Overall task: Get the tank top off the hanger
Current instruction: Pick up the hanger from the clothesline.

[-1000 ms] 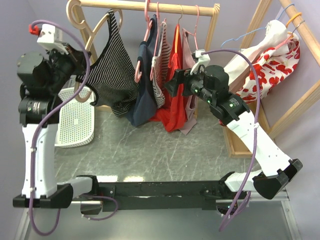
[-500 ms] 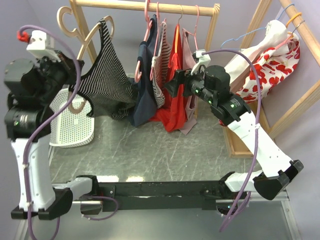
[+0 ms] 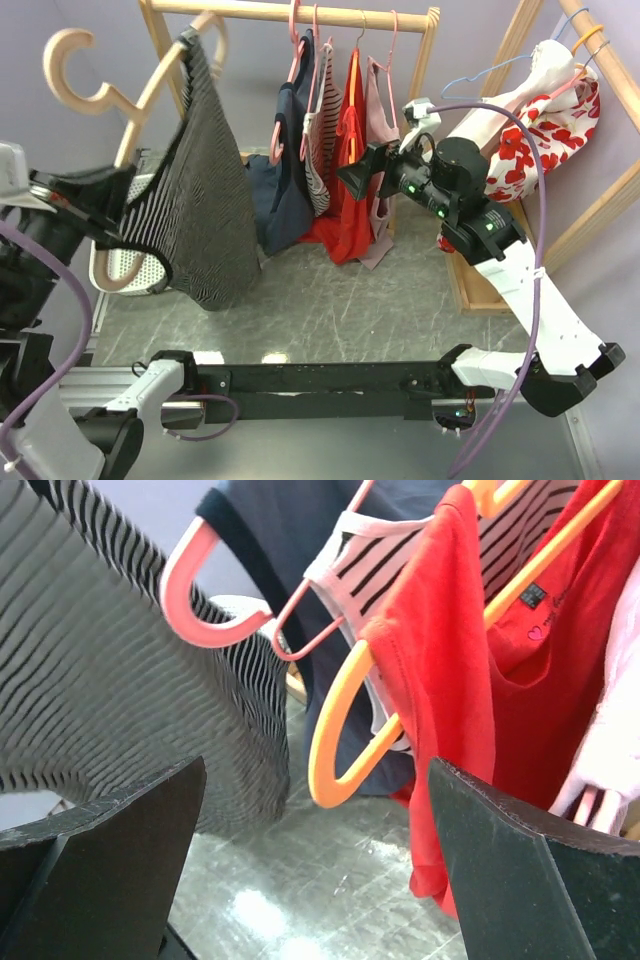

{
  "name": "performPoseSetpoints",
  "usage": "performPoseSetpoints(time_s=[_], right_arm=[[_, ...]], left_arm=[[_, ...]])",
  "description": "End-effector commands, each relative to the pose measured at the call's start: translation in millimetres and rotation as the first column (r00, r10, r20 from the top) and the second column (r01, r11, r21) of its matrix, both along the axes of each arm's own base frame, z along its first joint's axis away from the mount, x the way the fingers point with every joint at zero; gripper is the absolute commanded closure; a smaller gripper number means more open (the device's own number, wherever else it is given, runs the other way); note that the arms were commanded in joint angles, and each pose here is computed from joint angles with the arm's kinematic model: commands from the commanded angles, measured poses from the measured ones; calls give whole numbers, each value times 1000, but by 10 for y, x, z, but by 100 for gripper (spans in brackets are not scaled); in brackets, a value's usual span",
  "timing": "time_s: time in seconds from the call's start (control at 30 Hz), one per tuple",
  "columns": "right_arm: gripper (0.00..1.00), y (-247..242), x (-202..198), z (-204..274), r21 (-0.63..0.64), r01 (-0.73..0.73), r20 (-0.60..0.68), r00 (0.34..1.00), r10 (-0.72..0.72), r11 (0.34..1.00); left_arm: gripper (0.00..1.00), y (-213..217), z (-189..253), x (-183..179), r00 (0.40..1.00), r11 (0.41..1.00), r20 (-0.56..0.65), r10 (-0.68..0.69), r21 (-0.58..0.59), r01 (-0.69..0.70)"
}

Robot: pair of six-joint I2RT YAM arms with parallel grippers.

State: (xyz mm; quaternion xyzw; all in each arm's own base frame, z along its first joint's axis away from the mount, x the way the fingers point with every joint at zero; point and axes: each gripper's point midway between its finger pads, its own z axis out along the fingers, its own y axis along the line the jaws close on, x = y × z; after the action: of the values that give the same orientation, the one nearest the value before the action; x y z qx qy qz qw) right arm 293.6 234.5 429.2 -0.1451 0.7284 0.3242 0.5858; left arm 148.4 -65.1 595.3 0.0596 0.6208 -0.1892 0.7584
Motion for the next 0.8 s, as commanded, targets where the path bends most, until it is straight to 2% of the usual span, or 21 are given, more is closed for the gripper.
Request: performPoseSetpoints(time_s=[0.0,0.13,0.3,0.43,0.5,0.77], right_arm=[[0,-48,-200,187,32,-38,42,998,37,999],[0,-110,-299,218,39,-40,50,998,38,998],[0,-197,-374,190,47,-20,56,998,18,999],[0,-196,-374,87,43,-19,33,999,18,999],[0,-184,-364,50,39,-20,18,1000,19,999],[0,-187,-340,-3,30,-8,-4,1000,8,1000]], left_arm=[[99,-283,-258,41,983,983,-73,-170,53,174],[99,-407,-585,142,956,964,-159,-246,65,259],[99,-544,-880,-3,910,921,-231,-345,102,375],[99,-599,-952,-198,899,893,-194,-393,152,424],[99,-442,-879,-173,944,942,-168,-284,135,308],[99,-702,-960,-508,864,839,-145,-482,205,503]])
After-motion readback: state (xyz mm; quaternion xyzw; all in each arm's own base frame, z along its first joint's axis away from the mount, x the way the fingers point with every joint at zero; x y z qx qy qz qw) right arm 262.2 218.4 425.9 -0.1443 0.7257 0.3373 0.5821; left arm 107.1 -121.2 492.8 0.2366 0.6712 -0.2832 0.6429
